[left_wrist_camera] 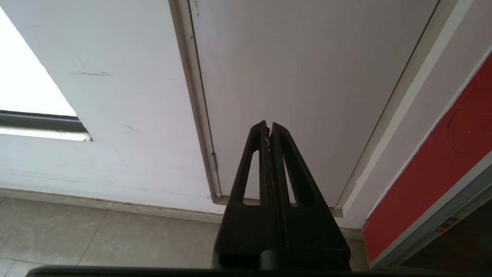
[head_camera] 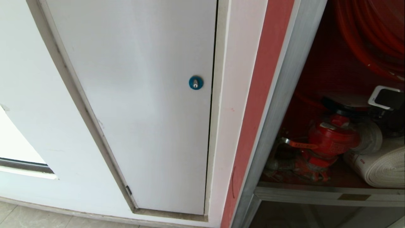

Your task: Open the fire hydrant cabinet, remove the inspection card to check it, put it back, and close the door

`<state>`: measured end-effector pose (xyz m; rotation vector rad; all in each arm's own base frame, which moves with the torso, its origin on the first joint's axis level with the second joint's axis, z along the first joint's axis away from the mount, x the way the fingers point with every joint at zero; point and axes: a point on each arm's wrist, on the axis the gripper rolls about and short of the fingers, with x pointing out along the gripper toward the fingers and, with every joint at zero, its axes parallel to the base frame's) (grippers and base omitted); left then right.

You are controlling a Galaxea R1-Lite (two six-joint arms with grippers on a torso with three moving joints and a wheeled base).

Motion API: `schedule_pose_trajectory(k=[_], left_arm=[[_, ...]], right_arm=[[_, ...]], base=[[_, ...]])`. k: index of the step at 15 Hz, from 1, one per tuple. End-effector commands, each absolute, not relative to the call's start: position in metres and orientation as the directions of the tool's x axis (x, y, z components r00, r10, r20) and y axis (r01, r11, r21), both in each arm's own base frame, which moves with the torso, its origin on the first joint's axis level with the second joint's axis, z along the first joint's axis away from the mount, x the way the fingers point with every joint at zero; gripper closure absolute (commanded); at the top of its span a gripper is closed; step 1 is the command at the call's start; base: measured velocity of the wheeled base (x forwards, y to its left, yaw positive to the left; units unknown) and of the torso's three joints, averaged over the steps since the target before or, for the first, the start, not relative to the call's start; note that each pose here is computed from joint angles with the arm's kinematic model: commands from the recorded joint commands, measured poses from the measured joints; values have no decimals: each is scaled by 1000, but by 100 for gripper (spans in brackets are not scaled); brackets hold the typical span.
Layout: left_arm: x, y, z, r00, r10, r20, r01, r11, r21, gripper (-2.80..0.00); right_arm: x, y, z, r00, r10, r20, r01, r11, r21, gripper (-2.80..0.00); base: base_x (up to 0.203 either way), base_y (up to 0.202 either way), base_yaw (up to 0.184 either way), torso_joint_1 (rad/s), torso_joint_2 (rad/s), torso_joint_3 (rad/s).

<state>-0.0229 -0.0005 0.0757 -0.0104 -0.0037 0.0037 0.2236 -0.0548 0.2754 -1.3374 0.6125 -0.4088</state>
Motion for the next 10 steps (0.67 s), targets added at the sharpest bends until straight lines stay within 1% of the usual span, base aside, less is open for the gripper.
schedule_pose_trajectory(k=[1,10], left_arm=[[-23,-1,75,1000,5,2,-5,1000,-11,0],[-23,-1,76,1000,5,3,-5,1000,-11,0]], right_arm=[[224,-55,274,775,-606,-181,-78,192,-978,0],[220,-54,271,786,-588,-190,-110,170,-979,0]], base=[[0,0,0,0,0,0],[0,0,0,0,0,0]])
